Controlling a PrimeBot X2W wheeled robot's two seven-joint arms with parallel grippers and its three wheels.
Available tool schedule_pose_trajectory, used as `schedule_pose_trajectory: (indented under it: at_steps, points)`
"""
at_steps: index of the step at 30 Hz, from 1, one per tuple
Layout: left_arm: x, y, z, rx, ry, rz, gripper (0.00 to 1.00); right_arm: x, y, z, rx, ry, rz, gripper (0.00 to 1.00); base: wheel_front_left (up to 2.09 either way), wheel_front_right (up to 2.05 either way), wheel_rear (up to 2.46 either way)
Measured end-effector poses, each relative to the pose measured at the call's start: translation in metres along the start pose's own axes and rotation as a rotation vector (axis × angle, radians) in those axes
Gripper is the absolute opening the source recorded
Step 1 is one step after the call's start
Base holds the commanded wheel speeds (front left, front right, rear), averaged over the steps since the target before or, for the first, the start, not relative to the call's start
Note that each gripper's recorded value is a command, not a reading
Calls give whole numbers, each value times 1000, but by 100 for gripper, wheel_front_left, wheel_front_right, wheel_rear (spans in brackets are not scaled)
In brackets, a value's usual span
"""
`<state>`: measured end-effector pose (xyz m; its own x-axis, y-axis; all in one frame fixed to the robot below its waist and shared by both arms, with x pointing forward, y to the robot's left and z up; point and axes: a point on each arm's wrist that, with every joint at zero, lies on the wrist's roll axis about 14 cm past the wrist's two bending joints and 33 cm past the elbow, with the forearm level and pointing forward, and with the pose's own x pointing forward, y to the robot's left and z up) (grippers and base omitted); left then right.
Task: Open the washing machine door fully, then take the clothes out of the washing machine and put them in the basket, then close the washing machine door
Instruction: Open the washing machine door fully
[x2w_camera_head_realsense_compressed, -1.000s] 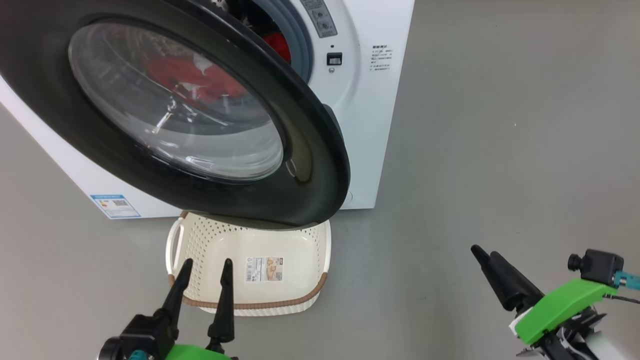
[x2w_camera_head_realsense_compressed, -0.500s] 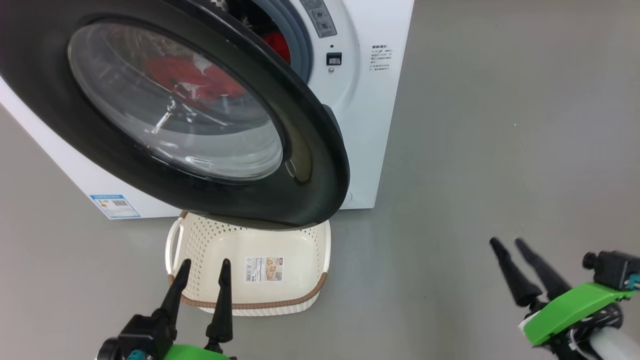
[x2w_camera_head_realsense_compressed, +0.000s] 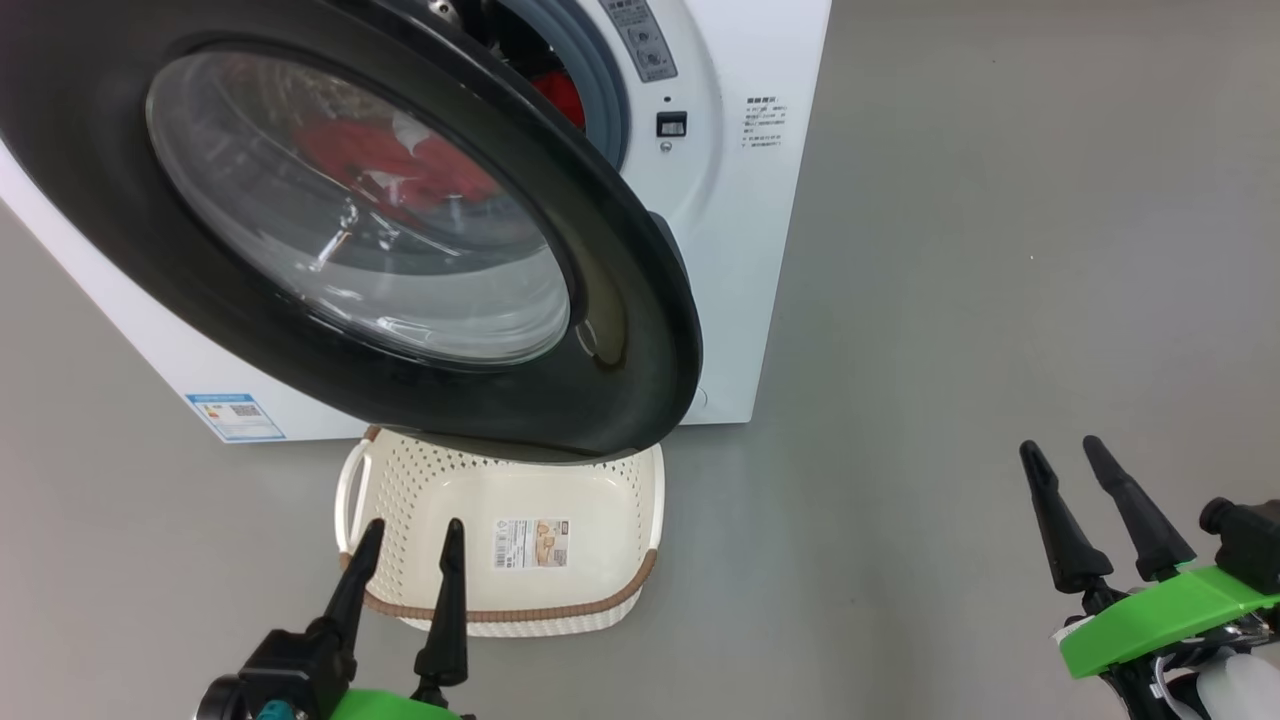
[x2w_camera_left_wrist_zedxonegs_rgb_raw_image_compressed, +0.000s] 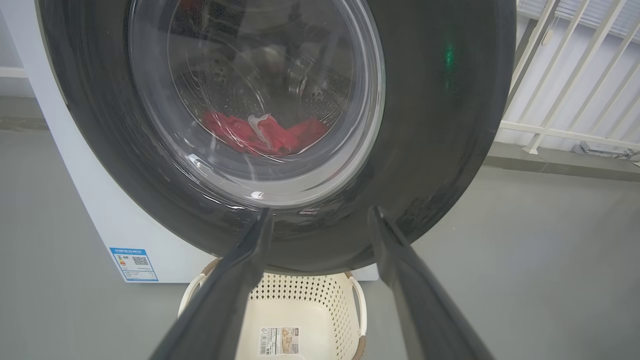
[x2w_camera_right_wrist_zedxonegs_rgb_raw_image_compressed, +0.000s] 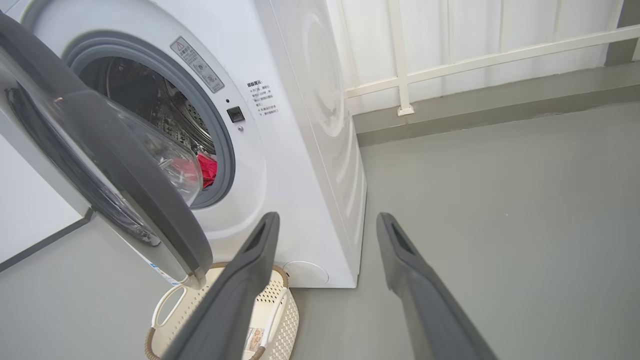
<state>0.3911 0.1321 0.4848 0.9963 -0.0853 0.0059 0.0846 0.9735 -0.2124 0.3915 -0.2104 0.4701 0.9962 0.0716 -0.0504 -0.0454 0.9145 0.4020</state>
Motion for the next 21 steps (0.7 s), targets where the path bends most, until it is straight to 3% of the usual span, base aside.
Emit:
schedule_pose_trajectory:
  at_steps: [10, 21]
  points:
    - [-2, 0, 4, 3, -11, 0, 100, -11, -3, 10, -86, -54, -33, 100, 0, 0, 0]
    - [-6, 2, 1, 2, -3, 6, 100, -23, -9, -5, -81, -24, -74, 100, 0, 0, 0]
